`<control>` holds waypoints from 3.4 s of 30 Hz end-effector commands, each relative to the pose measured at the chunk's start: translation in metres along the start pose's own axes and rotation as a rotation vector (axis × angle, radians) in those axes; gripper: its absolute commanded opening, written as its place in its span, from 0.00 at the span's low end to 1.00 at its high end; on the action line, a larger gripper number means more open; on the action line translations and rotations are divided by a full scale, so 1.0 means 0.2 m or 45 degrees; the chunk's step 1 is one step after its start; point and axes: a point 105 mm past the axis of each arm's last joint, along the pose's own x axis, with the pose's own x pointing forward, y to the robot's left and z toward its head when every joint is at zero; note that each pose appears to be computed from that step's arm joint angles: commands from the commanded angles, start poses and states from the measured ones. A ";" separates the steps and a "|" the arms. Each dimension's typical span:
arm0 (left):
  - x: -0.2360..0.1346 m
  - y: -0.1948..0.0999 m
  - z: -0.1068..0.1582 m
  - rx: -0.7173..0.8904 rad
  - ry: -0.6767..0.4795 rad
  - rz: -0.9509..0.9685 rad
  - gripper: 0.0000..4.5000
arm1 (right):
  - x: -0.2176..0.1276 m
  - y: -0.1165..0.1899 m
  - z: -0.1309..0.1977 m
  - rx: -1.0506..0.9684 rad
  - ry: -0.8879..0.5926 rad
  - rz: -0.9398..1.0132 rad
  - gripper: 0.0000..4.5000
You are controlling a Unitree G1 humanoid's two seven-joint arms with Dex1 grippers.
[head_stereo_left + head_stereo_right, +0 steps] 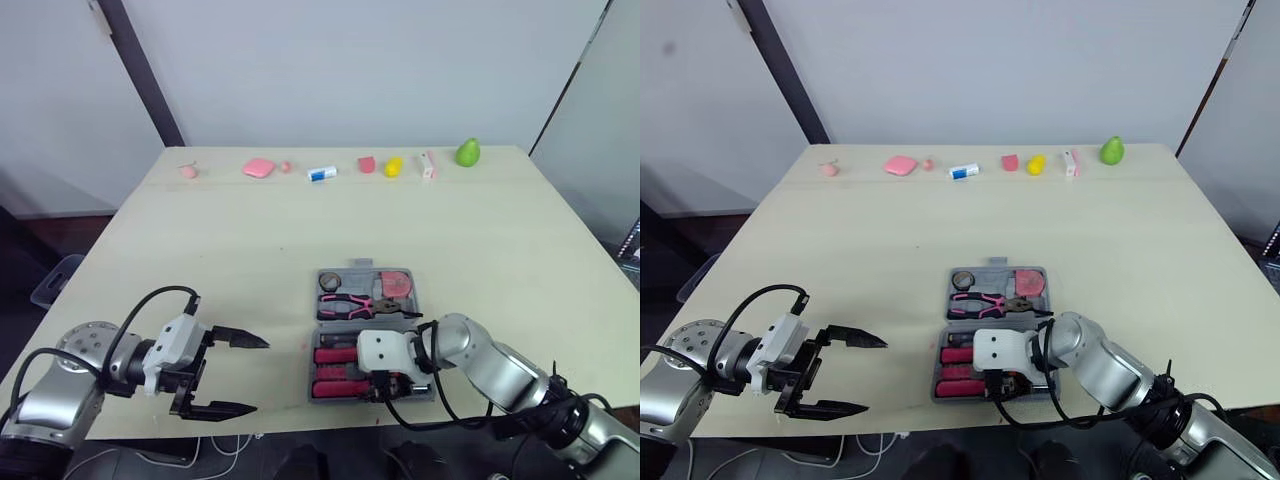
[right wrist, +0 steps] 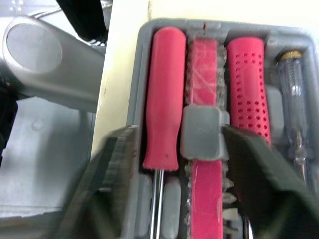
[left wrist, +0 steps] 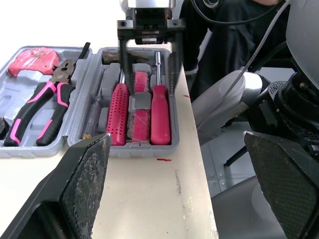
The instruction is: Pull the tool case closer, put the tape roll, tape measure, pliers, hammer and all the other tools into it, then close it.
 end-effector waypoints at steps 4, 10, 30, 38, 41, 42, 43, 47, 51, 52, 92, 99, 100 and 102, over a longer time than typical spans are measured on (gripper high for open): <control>-0.02 -0.01 0.03 0.034 -0.020 -0.034 1.00 | -0.09 -0.01 0.09 0.012 -0.175 -0.025 0.61; -0.02 0.00 0.03 0.040 -0.025 -0.036 1.00 | -0.12 -0.01 0.09 -0.009 -0.346 -0.046 0.31; -0.02 0.02 0.03 0.008 -0.030 0.010 1.00 | -0.09 -0.01 -0.09 0.091 -0.355 -0.101 0.04; -0.09 0.14 0.01 -0.106 -0.107 0.327 1.00 | -0.39 -0.14 -0.08 0.251 -0.684 -0.527 0.04; -0.13 0.18 -0.03 -0.170 -0.141 0.500 1.00 | -0.54 -0.17 -0.21 0.340 -0.678 -0.755 0.04; -0.15 0.19 -0.06 -0.190 -0.149 0.561 1.00 | -0.60 -0.16 -0.26 0.377 -0.677 -0.812 0.04; -0.17 0.19 -0.08 -0.210 -0.153 0.602 1.00 | -0.64 -0.15 -0.30 0.405 -0.675 -0.857 0.04; -0.23 0.16 -0.17 -0.281 -0.158 0.748 1.00 | -0.79 -0.10 -0.48 0.507 -0.615 -1.060 0.09; -0.33 0.14 -0.26 -0.354 -0.156 0.899 1.00 | -0.91 0.01 -0.63 0.602 -0.588 -1.140 0.42; -0.35 0.14 -0.27 -0.363 -0.155 0.928 1.00 | -0.93 0.03 -0.65 0.621 -0.589 -1.150 0.53; 0.12 0.46 -0.40 -0.404 0.098 0.452 0.00 | -0.44 -0.34 -0.57 0.441 -0.233 -0.537 0.00; 0.21 0.47 -0.42 -0.390 0.140 0.359 0.00 | -0.37 -0.34 -0.56 0.397 -0.227 -0.481 0.00; 0.22 0.48 -0.42 -0.387 0.140 0.355 0.00 | -0.37 -0.35 -0.56 0.391 -0.234 -0.480 0.00; 0.25 0.48 -0.42 -0.384 0.134 0.342 0.00 | -0.37 -0.35 -0.55 0.385 -0.241 -0.482 0.00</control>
